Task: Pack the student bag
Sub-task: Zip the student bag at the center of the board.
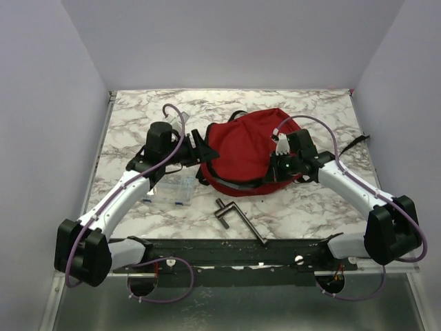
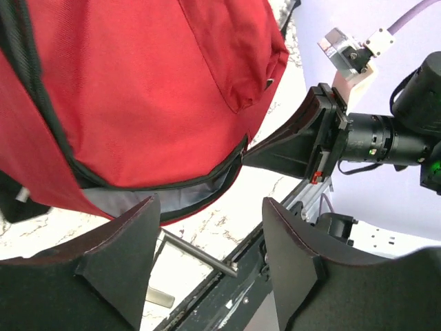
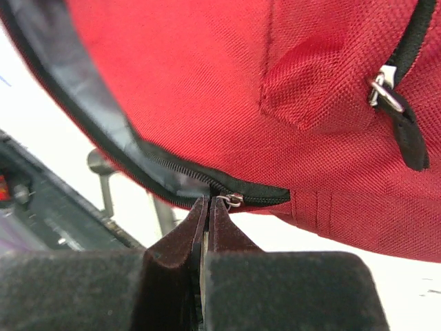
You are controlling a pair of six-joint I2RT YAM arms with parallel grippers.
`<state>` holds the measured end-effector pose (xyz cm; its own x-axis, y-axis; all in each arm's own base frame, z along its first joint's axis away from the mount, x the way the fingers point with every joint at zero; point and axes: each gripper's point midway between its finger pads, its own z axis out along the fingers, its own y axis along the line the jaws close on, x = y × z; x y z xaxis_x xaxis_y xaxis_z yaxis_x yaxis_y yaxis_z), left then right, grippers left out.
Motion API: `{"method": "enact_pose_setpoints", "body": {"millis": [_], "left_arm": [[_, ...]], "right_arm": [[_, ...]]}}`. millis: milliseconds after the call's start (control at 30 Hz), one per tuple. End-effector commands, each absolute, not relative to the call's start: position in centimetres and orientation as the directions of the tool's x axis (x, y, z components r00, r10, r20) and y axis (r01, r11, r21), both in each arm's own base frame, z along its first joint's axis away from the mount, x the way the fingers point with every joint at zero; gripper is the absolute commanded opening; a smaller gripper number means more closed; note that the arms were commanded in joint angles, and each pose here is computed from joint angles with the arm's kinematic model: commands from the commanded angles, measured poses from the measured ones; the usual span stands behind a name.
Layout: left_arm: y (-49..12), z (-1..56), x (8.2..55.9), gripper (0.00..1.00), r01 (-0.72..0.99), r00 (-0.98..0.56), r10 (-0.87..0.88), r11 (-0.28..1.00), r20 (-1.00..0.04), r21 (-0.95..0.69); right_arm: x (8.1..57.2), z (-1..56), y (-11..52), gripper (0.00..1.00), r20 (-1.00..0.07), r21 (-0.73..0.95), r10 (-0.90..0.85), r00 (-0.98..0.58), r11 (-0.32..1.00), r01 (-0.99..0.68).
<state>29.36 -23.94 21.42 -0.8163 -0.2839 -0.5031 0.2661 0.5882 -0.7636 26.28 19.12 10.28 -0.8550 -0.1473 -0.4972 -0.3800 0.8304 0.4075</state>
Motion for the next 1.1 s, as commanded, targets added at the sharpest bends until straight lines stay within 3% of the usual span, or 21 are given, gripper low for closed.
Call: {"method": "enact_pose_setpoints", "body": {"millis": [0,133,267,567,700,867,1067], "left_arm": [[-24.0,21.9,27.6,0.63,0.361,-0.766,-0.292,0.541,-0.573,-0.759],[-26.9,22.0,24.9,0.65,0.483,-0.738,-0.221,0.487,-0.638,-0.728],[-29.9,21.1,22.7,0.66,0.558,-0.724,-0.131,0.467,-0.677,-0.686],[-33.6,18.0,21.7,0.67,0.598,-0.735,0.019,0.487,-0.677,-0.636],[-35.2,17.0,21.4,0.66,0.620,-0.731,0.100,0.511,-0.675,-0.596],[-36.3,15.4,22.0,0.51,0.581,-0.749,0.175,0.636,-0.638,-0.507],[-37.2,13.8,21.2,0.55,0.370,-0.868,0.075,0.757,-0.492,-0.538]], "right_arm": [[22.0,13.2,22.4,0.00,-0.440,0.648,-0.087,-0.894,0.658,-0.383],[22.2,13.8,23.0,0.03,-0.451,0.697,0.006,-0.893,0.627,-0.348],[23.3,13.2,22.7,0.24,-0.416,0.701,0.097,-0.904,0.667,-0.251],[24.8,13.6,18.6,0.41,-0.434,0.647,0.325,-0.840,0.761,-0.040],[25.1,13.4,15.7,0.60,-0.457,0.615,0.449,-0.768,0.783,0.092],[24.5,12.5,13.9,0.59,-0.424,0.623,0.570,-0.704,0.748,0.230],[24.2,11.3,13.9,0.68,-0.349,0.647,0.638,-0.686,0.694,0.317]]}}
